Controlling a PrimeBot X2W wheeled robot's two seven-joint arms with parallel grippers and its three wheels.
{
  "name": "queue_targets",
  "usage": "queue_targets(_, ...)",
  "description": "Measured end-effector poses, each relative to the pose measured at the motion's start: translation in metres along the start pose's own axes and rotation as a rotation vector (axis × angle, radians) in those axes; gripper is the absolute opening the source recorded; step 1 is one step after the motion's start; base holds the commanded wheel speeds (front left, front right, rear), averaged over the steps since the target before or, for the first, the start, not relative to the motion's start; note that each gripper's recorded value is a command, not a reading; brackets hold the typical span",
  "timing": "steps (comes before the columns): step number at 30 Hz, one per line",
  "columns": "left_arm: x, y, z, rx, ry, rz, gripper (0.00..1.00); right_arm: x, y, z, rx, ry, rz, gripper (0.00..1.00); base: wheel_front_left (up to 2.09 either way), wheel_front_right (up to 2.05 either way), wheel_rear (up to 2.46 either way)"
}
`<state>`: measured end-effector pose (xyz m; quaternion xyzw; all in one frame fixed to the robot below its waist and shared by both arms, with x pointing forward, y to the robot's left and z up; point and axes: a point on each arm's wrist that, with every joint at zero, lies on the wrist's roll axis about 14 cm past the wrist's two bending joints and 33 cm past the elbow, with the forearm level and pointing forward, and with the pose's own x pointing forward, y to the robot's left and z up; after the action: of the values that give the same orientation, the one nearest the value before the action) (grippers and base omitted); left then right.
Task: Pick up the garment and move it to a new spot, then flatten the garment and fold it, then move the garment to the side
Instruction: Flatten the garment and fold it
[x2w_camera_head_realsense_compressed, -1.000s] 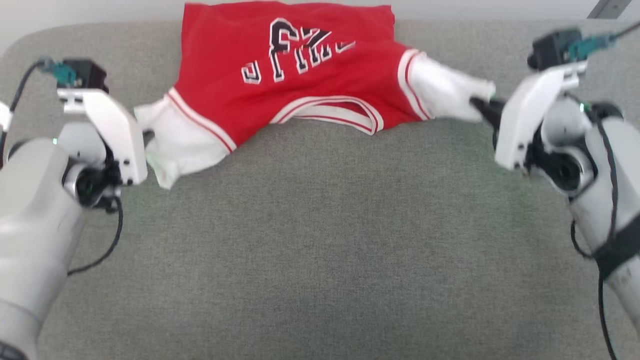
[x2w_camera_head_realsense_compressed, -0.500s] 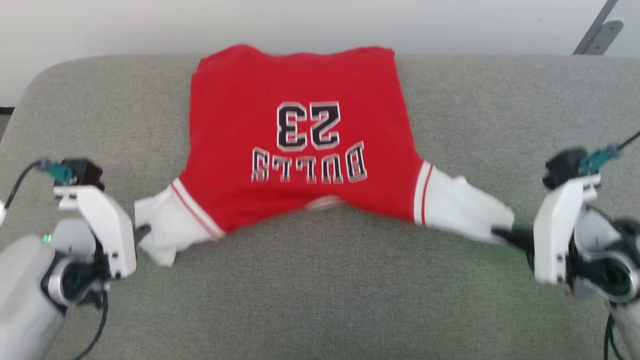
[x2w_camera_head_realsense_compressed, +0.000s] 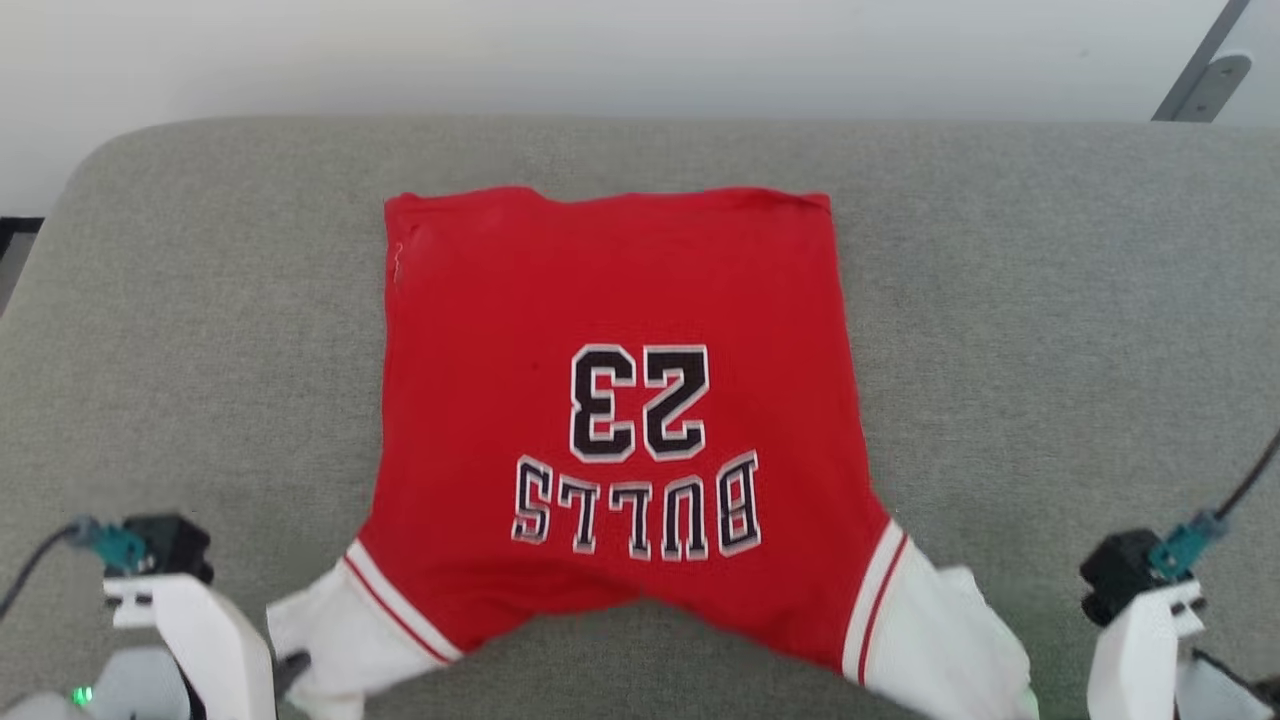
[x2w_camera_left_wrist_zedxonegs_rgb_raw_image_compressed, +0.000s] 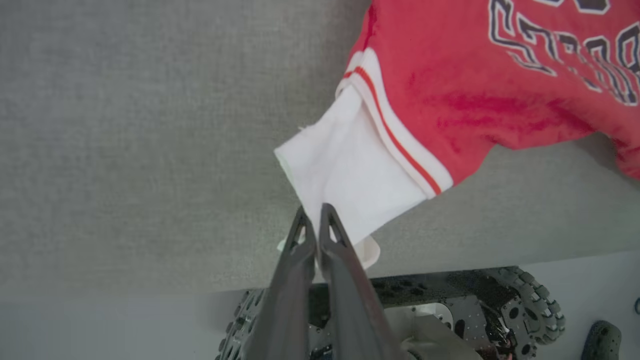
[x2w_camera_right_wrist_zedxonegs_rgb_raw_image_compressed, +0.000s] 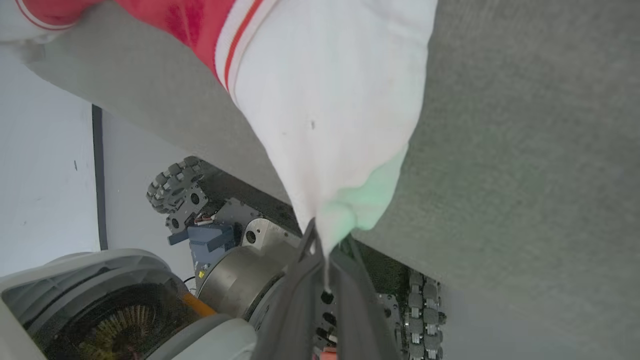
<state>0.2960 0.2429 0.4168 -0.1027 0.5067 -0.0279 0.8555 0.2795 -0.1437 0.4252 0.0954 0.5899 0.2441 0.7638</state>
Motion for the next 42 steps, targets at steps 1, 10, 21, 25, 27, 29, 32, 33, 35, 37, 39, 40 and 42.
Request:
queue_targets(1,-0.001,0.000,-0.007,-0.011,0.017,0.001,0.00,0.000,0.002,-0.005,0.011,0.011,0.003,0.00,0.00,0.00,0.00)
queue_targets(10,0.011,-0.014,-0.025,-0.060,0.024,-0.046,0.00,0.021,0.002,0.000,0.058,-0.034,-0.030,0.49,0.00,0.00,0.00)
queue_targets(21,0.023,-0.021,-0.010,-0.065,-0.032,-0.081,0.00,0.015,-0.005,0.068,-0.064,-0.237,-0.096,1.00,0.00,0.00,0.00)
queue_targets(25,0.027,-0.023,-0.006,-0.073,-0.045,-0.090,0.00,-0.002,-0.001,0.120,-0.128,-0.409,-0.130,1.00,0.00,0.00,0.00)
queue_targets(27,0.028,-0.023,-0.004,-0.075,-0.053,-0.090,0.00,-0.007,0.002,0.147,-0.151,-0.491,-0.137,1.00,0.00,0.00,0.00)
queue_targets(29,0.030,-0.025,-0.002,-0.075,-0.056,-0.098,0.00,-0.007,0.004,0.172,-0.183,-0.550,-0.149,1.00,0.00,0.00,0.00)
queue_targets(32,0.032,-0.028,0.000,-0.066,-0.062,-0.107,0.00,0.001,0.010,0.208,-0.203,-0.614,-0.131,1.00,0.00,0.00,0.00)
queue_targets(33,0.033,-0.028,0.001,-0.066,-0.064,-0.108,0.00,0.005,0.009,0.220,-0.207,-0.622,-0.132,1.00,0.00,0.00,0.00)
queue_targets(35,0.034,-0.028,0.001,-0.065,-0.063,-0.110,0.00,0.015,0.008,0.240,-0.221,-0.627,-0.135,1.00,0.00,0.00,0.00)
queue_targets(37,0.035,-0.027,0.002,-0.072,-0.066,-0.110,0.00,0.033,0.006,0.264,-0.224,-0.612,-0.135,1.00,0.00,0.00,0.00)
queue_targets(39,0.035,-0.026,0.002,-0.077,-0.069,-0.107,0.00,0.046,0.000,0.277,-0.223,-0.581,-0.151,1.00,0.00,0.00,0.00)
queue_targets(40,0.035,-0.025,0.001,-0.083,-0.068,-0.107,0.00,0.054,-0.002,0.282,-0.214,-0.560,-0.153,1.00,0.00,0.00,0.00)
queue_targets(42,0.036,-0.024,0.000,-0.094,-0.067,-0.106,0.00,0.069,-0.008,0.289,-0.214,-0.513,-0.173,1.00,0.00,0.00,0.00)
